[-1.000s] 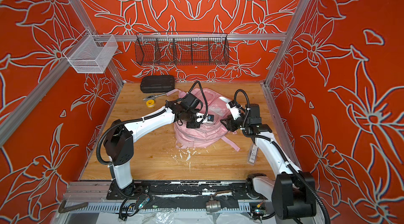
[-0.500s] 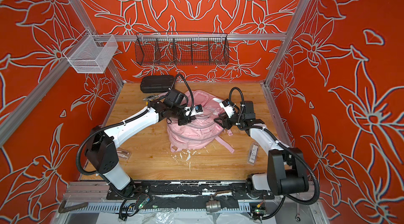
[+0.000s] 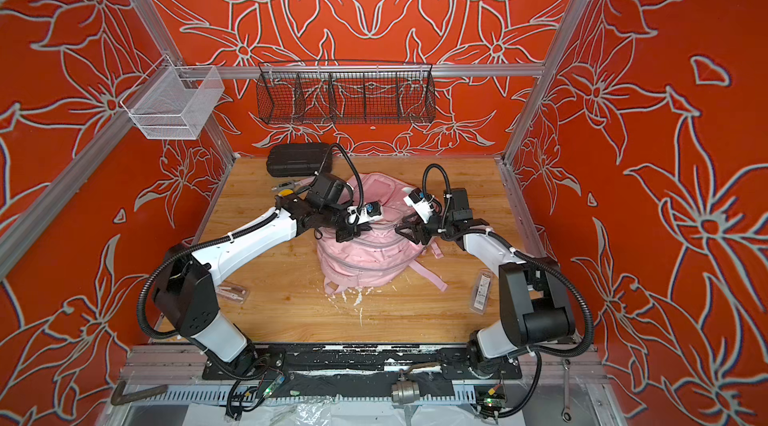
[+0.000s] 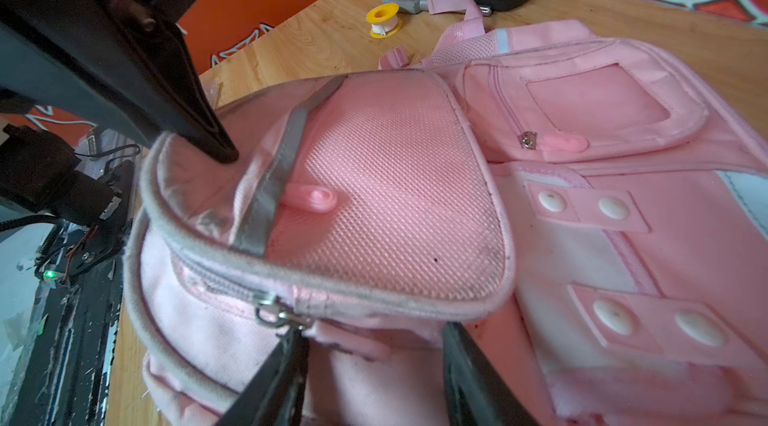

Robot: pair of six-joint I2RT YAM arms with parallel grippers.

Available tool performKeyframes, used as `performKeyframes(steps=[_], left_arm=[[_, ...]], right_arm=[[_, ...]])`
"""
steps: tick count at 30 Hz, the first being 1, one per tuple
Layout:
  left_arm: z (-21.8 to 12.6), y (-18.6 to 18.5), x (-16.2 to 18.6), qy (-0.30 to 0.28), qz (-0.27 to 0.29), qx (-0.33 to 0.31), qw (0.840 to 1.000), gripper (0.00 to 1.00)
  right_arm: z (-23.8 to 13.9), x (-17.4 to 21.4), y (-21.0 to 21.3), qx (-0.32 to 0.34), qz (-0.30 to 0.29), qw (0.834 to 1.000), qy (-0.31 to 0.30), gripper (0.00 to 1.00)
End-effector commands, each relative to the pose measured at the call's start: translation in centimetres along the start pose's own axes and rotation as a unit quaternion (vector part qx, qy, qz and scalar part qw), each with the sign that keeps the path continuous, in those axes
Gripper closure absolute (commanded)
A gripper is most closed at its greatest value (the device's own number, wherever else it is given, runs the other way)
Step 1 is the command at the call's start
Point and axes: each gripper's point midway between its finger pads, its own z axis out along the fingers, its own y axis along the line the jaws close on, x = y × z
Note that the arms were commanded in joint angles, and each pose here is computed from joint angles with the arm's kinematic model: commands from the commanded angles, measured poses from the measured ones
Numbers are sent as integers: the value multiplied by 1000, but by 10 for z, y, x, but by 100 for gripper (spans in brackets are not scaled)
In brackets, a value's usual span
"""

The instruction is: Pack the student bag

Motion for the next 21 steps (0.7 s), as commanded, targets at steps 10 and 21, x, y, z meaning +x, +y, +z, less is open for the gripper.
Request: performKeyframes(steps=[10, 21], left_arm=[[-31, 21, -52, -94, 47, -33, 994, 100], [-32, 23, -51, -90, 38, -32, 995, 100]], right_arm=[[4, 3, 42, -96, -43, 994, 31, 64], [2, -9, 35, -67, -42, 997, 9, 85]])
